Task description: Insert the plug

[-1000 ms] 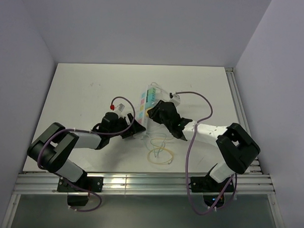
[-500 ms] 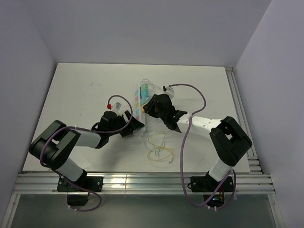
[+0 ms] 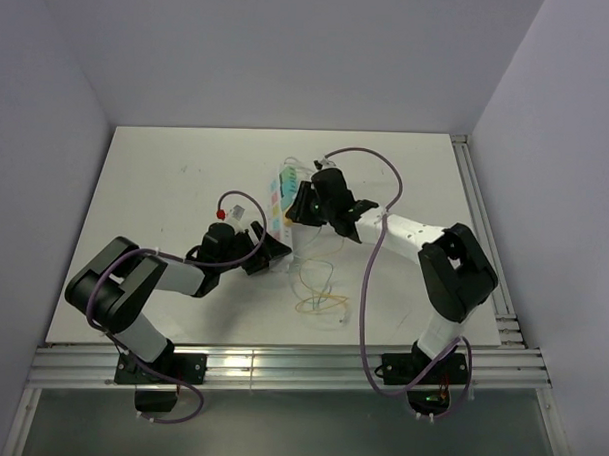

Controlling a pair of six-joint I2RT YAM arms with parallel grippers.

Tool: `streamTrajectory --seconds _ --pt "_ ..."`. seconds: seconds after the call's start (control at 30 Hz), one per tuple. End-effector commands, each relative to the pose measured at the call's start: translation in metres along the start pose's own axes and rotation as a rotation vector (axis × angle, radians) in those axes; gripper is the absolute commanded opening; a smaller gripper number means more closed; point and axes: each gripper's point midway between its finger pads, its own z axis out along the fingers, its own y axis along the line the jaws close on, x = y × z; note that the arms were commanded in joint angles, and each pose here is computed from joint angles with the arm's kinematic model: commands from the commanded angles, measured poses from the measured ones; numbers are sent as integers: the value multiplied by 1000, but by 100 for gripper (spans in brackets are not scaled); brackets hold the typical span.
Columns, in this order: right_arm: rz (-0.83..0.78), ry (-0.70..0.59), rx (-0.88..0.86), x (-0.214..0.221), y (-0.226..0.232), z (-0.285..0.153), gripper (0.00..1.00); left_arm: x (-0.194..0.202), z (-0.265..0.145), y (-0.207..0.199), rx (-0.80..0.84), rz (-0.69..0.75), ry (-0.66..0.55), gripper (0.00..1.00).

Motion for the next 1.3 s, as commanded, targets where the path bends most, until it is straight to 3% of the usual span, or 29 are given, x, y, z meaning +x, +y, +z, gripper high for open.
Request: streamTrajectory --seconds 0.0,0.43,0.6,0.67,0.8,0.97,1.17,1.2,1.27 --pt "-34 219 2 59 -12 9 0 42 -4 3 39 69 176 0" --pt "-25 246 78 110 -17 35 0 41 -4 3 32 71 170 0" --pt "-29 227 60 104 -15 29 0 40 -4 8 0 75 163 0" --pt "-38 199 35 91 -9 21 9 39 -5 13 -27 71 162 0" --pt "-71 124 -27 60 9 8 50 32 -3 16 -74 70 138 0" --pt "-88 100 -70 42 25 -12 69 19 -3 16 -118 49 110 0" --pt "-63 62 -131 37 36 -44 79 -4 0 19 -213 45 44 0" --pt "-59 64 -129 41 33 -49 91 -3 -3 30 -272 35 54 0" --pt "-55 49 -168 37 41 -68 91 -19 -1 31 -324 74 16 0"
